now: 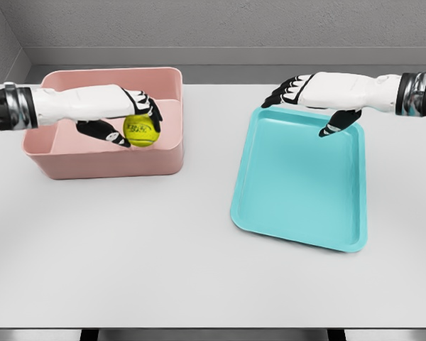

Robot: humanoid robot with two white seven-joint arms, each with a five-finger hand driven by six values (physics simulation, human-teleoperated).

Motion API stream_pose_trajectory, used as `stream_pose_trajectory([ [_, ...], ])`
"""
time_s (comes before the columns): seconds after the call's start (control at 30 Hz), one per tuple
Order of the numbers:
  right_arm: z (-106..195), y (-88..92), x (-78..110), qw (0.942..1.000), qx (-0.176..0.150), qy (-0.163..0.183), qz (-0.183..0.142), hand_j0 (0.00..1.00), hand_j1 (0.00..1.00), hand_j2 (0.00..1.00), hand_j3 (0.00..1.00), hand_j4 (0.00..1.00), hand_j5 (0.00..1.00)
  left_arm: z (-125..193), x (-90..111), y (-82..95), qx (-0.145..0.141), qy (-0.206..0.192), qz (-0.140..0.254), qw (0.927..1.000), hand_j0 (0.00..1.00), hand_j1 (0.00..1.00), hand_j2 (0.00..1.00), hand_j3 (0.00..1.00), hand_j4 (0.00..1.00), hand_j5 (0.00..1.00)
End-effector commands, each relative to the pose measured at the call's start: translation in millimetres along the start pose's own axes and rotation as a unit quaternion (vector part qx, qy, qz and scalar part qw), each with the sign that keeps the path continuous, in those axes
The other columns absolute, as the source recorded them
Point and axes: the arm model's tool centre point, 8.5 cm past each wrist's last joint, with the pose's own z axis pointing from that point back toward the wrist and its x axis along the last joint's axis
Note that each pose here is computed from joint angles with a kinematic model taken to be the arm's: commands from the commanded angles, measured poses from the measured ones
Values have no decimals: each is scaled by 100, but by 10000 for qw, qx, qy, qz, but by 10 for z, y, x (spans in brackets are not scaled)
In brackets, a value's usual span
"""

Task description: Put the tennis from the blue tray into the pink basket with both arms

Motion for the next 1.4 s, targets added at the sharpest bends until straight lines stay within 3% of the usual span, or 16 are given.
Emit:
stream_pose_trajectory([
  [0.0, 3, -9, 2, 10000, -25, -3, -22, 100, 100, 100, 100, 100, 100, 2, -77, -32, 19, 92, 120, 9999, 40, 40, 40, 40, 40, 40],
  [0.13, 3, -9, 2, 10000, -25, -3, -22, 100, 100, 100, 100, 100, 100, -50, -205, -90, 29, 228, 291, 9993, 40, 40, 40, 40, 40, 40],
  [0.43, 3, -9, 2, 10000, -25, -3, -22, 100, 100, 100, 100, 100, 100, -102, -552, -32, 176, 665, 620, 9957, 40, 40, 40, 40, 40, 40],
  [0.53, 6, -14, -3, 10000, -28, 5, -19, 100, 100, 100, 100, 100, 100, -74, -671, -104, 130, 869, 728, 9935, 40, 40, 40, 40, 40, 40],
  [0.6, 14, -20, -6, 10000, -30, 14, -13, 100, 100, 100, 100, 100, 100, -57, -694, -116, 119, 916, 741, 9930, 49, 49, 49, 49, 49, 49],
  [0.63, 15, -28, -6, 10000, -34, 15, -7, 100, 100, 100, 100, 100, 100, -49, -702, -109, 106, 963, 674, 9930, 80, 80, 80, 80, 80, 80],
  [0.67, 24, -31, -10, 10000, -38, 25, -5, 100, 100, 100, 100, 100, 100, -38, -706, -94, 131, 973, 665, 9929, 100, 100, 100, 100, 100, 100],
  [0.8, 68, -81, -30, 9999, -106, 76, 19, 100, 100, 100, 100, 100, 100, -23, -700, -78, 156, 967, 653, 9930, 100, 100, 100, 100, 100, 100],
  [0.97, 90, -64, -50, 9999, -93, 112, -6, 100, 100, 100, 100, 100, 100, -8, -545, -5, 181, 750, 453, 9960, 100, 100, 100, 100, 100, 100],
  [1.03, 111, -60, -63, 9999, -94, 141, -10, 100, 100, 100, 100, 100, 100, 175, -325, 141, 289, 492, 226, 9981, 100, 100, 100, 100, 100, 100],
  [1.1, 159, -55, -84, 9998, -89, 195, -13, 100, 100, 100, 100, 100, 100, 358, -38, 111, 305, 128, 213, 9992, 100, 100, 100, 100, 100, 100],
  [1.17, 183, -61, -96, 9997, -111, 224, -19, 100, 100, 100, 100, 100, 100, 457, 131, -29, 186, -63, 303, 9993, 100, 100, 100, 100, 100, 100],
  [1.27, 272, -111, -129, 9993, -193, 319, 6, 100, 100, 100, 100, 100, 100, 688, 94, -153, -9, 179, 362, 9992, 100, 100, 100, 100, 100, 100],
  [1.37, 306, -132, -143, 9991, -228, 357, 9, 100, 100, 100, 100, 100, 100, 696, 151, -200, 41, 112, 390, 9992, 100, 100, 100, 100, 100, 100],
])
